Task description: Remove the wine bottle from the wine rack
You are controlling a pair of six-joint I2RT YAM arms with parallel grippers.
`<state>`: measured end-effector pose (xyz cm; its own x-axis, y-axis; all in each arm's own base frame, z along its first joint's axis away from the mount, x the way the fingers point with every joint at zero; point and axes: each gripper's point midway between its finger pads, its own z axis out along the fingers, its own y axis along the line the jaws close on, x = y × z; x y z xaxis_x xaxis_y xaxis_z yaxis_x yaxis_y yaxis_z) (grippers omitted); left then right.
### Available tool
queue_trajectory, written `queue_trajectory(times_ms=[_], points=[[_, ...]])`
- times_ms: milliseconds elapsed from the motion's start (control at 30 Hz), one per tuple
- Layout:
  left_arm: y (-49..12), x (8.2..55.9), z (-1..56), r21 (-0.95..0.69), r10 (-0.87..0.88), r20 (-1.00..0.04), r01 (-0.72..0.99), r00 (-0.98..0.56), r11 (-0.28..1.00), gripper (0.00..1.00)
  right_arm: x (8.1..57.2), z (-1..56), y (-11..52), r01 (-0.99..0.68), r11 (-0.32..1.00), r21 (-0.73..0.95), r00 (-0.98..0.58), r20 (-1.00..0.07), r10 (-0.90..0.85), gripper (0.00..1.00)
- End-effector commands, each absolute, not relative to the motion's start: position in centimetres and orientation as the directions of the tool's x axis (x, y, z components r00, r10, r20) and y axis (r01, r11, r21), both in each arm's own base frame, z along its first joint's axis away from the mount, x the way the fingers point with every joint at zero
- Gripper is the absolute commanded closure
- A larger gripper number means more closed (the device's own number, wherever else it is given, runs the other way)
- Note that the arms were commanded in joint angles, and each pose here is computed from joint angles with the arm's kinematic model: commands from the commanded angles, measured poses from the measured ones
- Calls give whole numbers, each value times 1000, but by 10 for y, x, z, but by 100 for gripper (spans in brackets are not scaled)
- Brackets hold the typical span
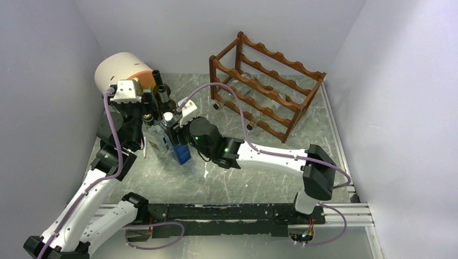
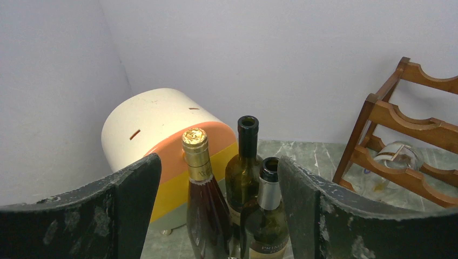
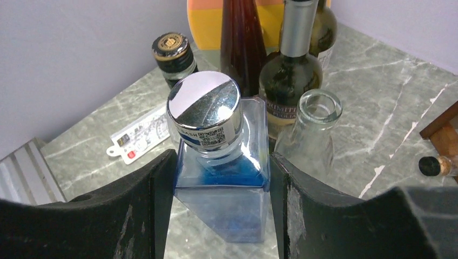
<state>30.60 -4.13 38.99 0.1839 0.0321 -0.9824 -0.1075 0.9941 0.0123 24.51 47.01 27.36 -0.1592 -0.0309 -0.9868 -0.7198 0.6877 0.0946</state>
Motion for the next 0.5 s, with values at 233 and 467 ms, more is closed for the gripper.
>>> queue_trajectory(times_ms=[233, 467], points=[[-35, 302, 401, -6, 25, -973, -134, 228, 991, 17, 266, 313, 474, -675, 723, 146, -106, -989, 101, 99], [-37, 304, 399, -2, 27, -975, -130, 221, 992, 17, 264, 313, 479, -683, 717, 138, -126, -990, 71, 54]])
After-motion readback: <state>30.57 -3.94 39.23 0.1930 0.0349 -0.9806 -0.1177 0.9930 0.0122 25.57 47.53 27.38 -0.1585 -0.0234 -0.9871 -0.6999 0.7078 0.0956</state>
